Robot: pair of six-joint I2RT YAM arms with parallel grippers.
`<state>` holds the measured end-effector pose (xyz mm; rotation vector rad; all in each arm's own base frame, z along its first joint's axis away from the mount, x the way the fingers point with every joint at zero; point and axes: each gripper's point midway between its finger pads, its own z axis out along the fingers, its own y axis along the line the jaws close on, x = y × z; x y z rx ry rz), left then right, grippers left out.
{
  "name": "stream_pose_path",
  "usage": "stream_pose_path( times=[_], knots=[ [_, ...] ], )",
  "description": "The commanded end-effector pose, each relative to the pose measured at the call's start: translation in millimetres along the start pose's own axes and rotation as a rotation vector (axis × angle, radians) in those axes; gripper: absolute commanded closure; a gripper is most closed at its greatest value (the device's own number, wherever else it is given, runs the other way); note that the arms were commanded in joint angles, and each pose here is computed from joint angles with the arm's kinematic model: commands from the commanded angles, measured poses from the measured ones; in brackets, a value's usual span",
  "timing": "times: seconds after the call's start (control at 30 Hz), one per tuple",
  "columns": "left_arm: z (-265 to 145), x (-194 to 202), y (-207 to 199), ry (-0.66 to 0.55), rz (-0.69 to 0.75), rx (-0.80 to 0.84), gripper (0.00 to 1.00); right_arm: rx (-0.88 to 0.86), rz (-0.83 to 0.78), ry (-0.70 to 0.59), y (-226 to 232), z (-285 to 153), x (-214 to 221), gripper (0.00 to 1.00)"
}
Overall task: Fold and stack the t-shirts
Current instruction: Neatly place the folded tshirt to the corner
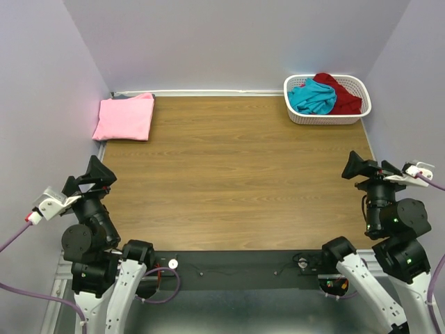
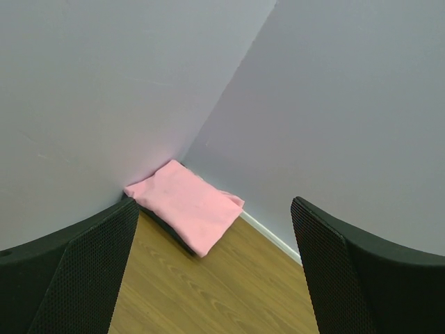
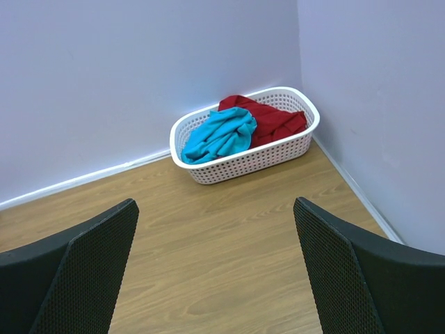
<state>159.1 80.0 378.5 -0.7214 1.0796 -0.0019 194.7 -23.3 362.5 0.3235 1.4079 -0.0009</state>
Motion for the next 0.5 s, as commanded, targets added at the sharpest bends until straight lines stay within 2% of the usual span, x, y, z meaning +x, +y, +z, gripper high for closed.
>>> stream_pose_path(
  times=[0.0, 0.47],
  knots=[
    [1, -6, 5, -0.036, -0.036, -0.031, 0.02, -0.013, -0.010, -0.020, 0, -1, 1, 0.00],
    [5, 10, 0, -0.012, -0.045, -0.014, 0.02, -0.083, -0.024, -0.013, 14, 4, 18, 0.00]
  ],
)
